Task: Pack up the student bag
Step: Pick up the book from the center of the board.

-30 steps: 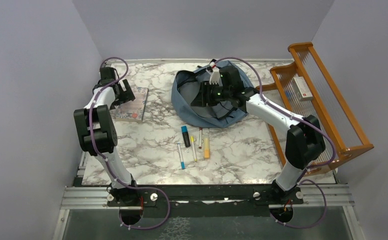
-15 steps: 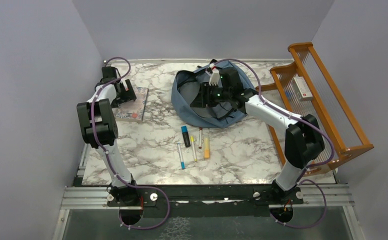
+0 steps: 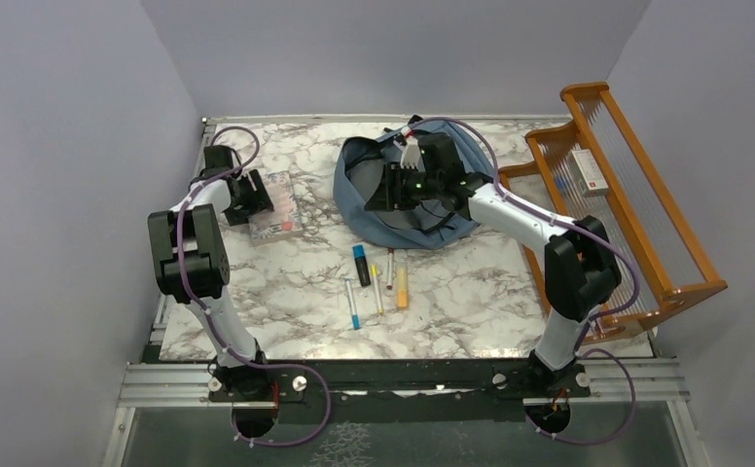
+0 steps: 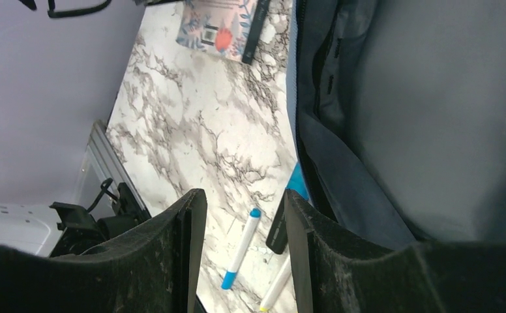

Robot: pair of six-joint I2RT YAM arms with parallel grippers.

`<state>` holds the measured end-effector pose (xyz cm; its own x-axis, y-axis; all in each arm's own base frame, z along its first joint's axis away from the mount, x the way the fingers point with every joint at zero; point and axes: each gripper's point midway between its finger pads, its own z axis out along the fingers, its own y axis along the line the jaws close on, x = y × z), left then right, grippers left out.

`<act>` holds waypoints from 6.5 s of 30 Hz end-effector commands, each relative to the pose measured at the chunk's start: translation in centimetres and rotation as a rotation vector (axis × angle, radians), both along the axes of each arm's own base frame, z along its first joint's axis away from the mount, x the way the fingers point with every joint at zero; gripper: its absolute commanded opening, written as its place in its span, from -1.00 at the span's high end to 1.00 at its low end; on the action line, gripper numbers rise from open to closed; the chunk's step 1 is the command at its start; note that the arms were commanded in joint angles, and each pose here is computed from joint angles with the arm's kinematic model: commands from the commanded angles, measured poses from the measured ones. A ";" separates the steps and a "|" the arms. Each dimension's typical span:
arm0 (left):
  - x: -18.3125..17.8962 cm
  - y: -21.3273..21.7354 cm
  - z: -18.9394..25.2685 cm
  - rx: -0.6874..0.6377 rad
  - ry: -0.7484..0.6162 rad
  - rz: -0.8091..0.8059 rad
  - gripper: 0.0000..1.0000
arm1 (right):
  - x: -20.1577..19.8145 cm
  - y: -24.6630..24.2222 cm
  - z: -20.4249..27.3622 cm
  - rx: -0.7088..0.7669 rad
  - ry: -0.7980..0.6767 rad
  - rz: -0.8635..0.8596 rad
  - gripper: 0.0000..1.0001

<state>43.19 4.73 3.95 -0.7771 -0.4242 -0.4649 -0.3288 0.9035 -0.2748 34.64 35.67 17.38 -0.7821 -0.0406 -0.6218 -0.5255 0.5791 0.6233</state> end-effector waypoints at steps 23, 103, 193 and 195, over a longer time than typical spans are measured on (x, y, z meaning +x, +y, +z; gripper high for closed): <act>0.8 -0.4 -1.4 -0.095 0.039 0.055 -0.50 | 5.4 13.9 -2.7 0.108 0.049 -0.006 -0.03; -4.2 -7.7 -8.2 -0.385 0.190 -0.048 1.00 | 6.4 16.9 -13.9 0.199 0.438 -0.055 0.06; -16.3 -29.3 28.7 -0.507 -0.865 -1.458 -0.42 | -10.4 -7.9 14.0 0.159 -0.570 0.675 0.99; -16.9 -29.4 28.4 -0.522 -0.846 -1.455 -0.28 | -10.1 -7.9 13.4 0.142 -0.553 0.698 0.99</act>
<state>28.99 -24.56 31.75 -0.2688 0.1118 -0.9567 0.9574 0.1401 -0.2526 25.40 27.43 28.09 -0.3095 -0.3116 -0.8984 -0.9505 0.0744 0.3017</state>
